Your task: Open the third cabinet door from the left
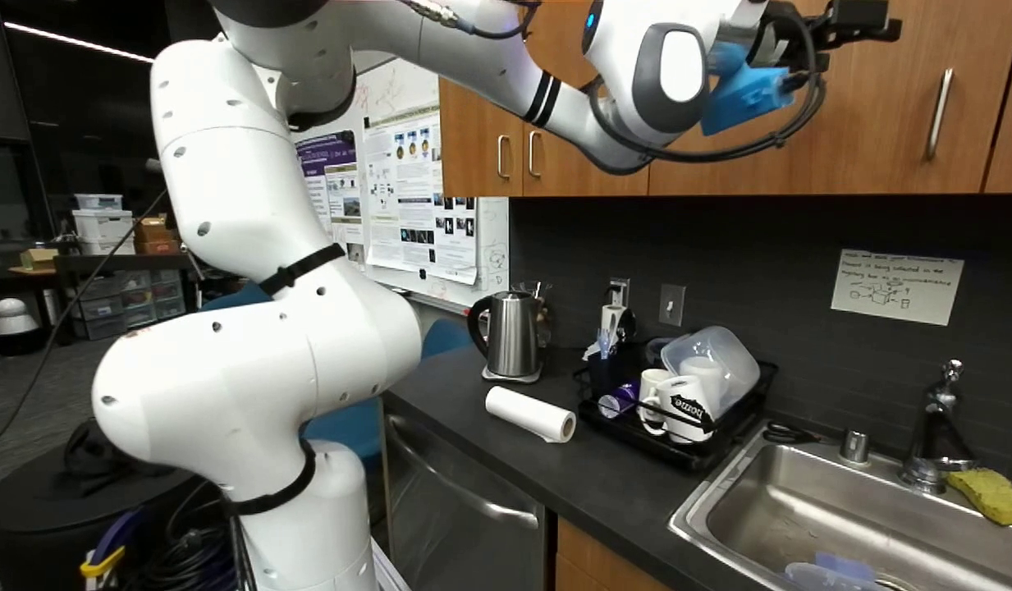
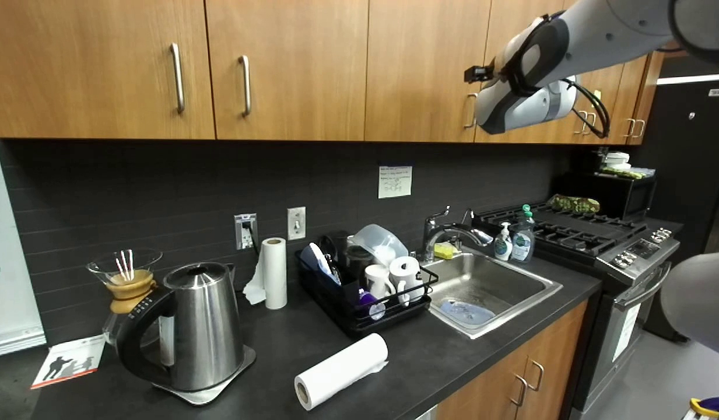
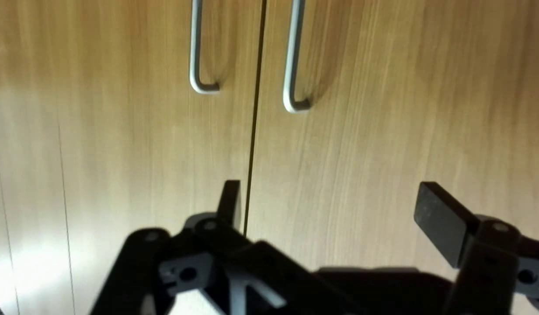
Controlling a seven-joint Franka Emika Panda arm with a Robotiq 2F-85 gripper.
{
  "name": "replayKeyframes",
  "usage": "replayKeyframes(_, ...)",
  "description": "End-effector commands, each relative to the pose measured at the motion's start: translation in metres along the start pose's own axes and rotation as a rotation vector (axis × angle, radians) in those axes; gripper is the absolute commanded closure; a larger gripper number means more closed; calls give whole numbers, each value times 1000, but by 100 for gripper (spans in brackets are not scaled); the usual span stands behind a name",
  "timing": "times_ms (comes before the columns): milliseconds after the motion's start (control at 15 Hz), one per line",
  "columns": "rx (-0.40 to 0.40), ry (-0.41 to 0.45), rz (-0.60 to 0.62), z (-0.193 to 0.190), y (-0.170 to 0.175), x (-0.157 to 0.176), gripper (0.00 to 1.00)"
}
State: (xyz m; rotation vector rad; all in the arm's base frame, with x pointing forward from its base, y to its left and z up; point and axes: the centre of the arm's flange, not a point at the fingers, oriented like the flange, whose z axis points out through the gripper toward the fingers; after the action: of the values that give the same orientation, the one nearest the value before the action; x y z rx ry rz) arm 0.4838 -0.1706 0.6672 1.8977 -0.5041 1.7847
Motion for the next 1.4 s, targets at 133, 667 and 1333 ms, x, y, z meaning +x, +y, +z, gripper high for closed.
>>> replayKeyframes(133,157,27,-65,96,70,-3,0)
replayKeyframes(667,195,-55,-66,100,85,-35,0)
replayKeyframes(1333,211,-41,-65,99,77,-29,0)
